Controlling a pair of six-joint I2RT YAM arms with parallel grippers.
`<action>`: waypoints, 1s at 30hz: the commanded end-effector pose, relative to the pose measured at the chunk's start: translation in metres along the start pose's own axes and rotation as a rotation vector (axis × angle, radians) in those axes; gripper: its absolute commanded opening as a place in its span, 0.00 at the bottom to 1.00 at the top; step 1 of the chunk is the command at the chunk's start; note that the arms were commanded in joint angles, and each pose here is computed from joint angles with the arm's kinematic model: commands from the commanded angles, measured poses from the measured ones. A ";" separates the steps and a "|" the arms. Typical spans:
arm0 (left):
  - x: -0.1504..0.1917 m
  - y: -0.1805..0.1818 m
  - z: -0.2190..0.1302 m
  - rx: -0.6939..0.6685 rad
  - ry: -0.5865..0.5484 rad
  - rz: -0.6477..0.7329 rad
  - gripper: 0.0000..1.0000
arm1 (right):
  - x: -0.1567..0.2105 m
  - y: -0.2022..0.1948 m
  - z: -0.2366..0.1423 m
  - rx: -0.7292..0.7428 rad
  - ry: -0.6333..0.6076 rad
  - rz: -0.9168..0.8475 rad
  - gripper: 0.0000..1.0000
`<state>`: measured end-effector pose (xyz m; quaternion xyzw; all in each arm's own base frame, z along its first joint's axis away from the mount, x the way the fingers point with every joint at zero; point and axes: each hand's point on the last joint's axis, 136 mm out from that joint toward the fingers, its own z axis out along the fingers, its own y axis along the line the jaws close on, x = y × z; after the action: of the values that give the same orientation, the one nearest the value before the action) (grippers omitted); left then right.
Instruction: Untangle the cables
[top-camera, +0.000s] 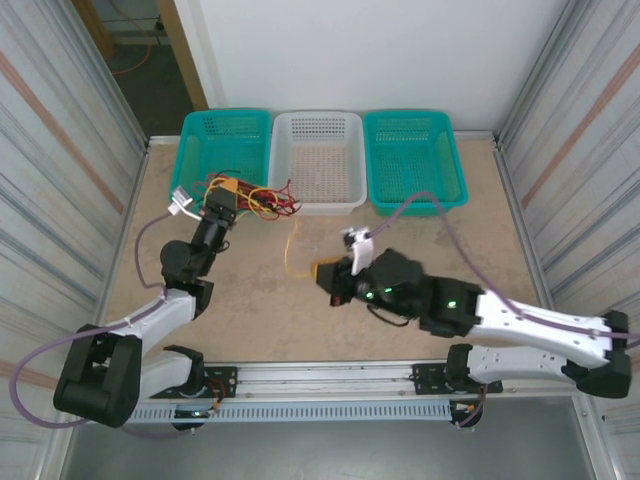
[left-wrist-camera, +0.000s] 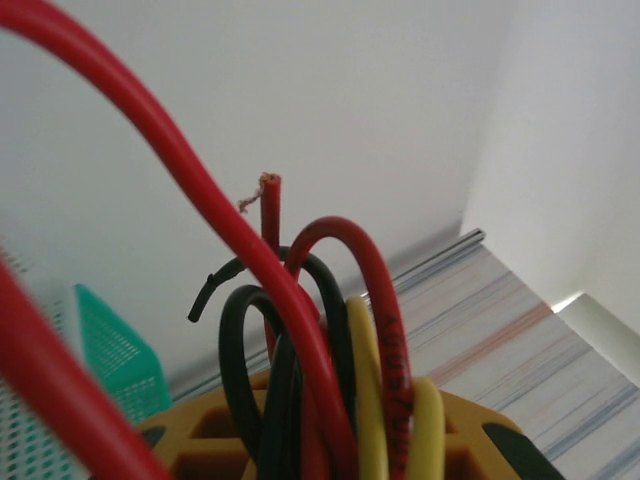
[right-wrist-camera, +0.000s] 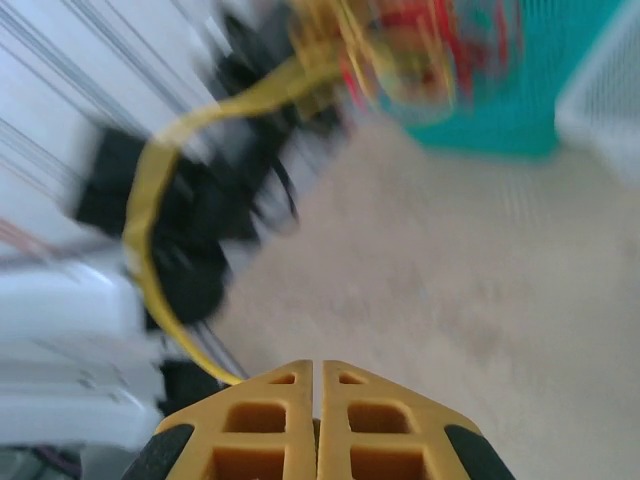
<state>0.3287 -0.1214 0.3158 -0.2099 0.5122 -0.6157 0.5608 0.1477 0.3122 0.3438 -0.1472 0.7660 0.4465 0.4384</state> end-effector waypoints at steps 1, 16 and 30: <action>0.007 0.018 -0.020 -0.053 0.010 0.074 0.00 | -0.079 0.013 -0.048 0.024 -0.208 -0.161 0.00; 0.030 0.053 -0.087 -0.267 0.115 0.142 0.00 | -0.202 -0.103 -0.100 0.367 -0.441 0.001 0.00; 0.052 0.074 -0.101 -0.334 0.184 0.067 0.00 | -0.210 -0.202 -0.153 0.522 -0.509 0.262 0.00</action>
<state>0.2682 -0.1093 0.1925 -0.2348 0.6659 -0.5049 0.4965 0.3200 0.0222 0.4272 0.2087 0.7370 0.2612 0.5874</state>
